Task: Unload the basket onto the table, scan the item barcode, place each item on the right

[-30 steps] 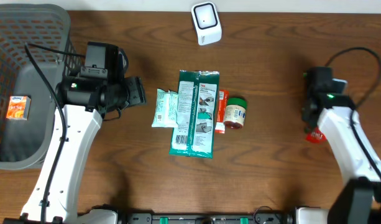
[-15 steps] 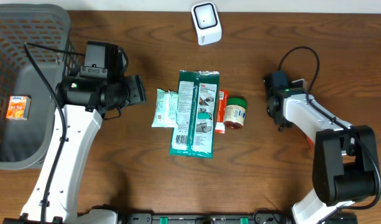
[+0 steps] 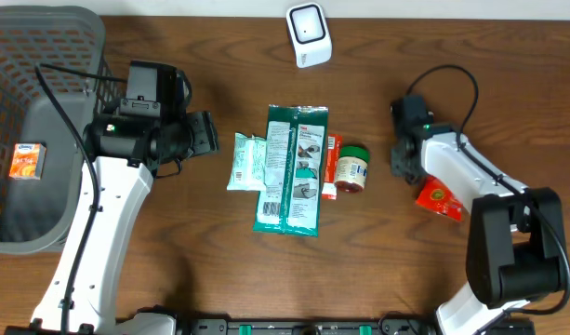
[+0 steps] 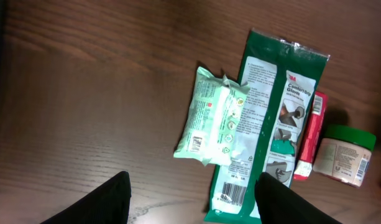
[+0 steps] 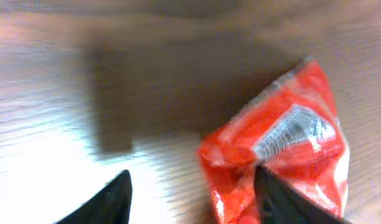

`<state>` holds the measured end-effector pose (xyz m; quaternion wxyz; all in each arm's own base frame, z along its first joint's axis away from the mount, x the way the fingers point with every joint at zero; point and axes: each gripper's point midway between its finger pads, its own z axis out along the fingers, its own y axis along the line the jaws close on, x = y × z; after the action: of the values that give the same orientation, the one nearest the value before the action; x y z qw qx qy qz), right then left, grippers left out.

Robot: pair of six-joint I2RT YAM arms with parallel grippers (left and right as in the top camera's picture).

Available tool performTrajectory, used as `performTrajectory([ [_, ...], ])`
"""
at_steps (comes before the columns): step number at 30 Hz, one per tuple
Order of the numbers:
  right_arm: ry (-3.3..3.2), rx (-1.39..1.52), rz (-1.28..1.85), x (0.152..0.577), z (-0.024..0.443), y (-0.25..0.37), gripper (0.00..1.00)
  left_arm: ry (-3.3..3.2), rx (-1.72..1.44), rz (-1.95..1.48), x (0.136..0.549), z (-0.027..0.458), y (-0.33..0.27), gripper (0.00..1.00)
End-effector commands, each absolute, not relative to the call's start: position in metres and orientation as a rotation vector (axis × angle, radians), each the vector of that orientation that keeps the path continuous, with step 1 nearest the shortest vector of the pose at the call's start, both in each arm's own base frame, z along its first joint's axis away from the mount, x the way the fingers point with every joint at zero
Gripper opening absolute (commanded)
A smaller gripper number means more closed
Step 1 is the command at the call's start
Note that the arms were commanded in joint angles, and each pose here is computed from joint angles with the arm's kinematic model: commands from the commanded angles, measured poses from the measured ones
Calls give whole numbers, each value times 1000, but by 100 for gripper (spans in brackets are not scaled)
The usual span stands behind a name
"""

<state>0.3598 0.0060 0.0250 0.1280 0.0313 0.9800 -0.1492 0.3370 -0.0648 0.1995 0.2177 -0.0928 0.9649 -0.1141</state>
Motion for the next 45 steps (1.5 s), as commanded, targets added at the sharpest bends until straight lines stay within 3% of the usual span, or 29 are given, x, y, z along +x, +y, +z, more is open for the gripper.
performTrajectory([
  [1, 2776, 19, -155, 385, 83, 36, 63, 2674, -261, -303, 337, 197, -64, 65],
  [4, 2771, 72, -69, 383, 111, 28, 65, 2675, -261, -303, 337, 197, -64, 65],
  [5, 2778, 105, -40, 380, 117, 21, 60, 2675, -261, -303, 337, 197, -64, 64],
  [7, 2802, 174, 7, 372, 118, 8, 44, 2675, -261, -303, 337, 197, -64, 64],
  [9, 2849, 276, 58, 360, 112, -12, 15, 2675, -261, -303, 337, 197, -64, 65],
  [10, 2868, 327, 75, 355, 107, -21, 6, 2675, -261, -303, 337, 197, -64, 65],
  [12, 2889, 416, 93, 347, 96, -39, 1, 2675, -261, -303, 337, 197, -64, 65],
  [18, 2898, 548, 82, 332, 53, -63, 1, 2675, -261, -303, 337, 197, -64, 65],
  [29, 2950, 515, 100, 294, -11, -38, 1, 2674, -261, -303, 337, 197, -64, 65],
  [36, 2844, 318, 295, 343, 58, -21, 10, 2675, -261, -303, 337, 197, -64, 65],
  [40, 2794, 284, 236, 362, 100, -30, 11, 2675, -261, -303, 337, 197, -64, 65],
  [45, 2803, 300, 158, 361, 88, -40, 8, 2675, -261, -303, 337, 197, -64, 65],
])
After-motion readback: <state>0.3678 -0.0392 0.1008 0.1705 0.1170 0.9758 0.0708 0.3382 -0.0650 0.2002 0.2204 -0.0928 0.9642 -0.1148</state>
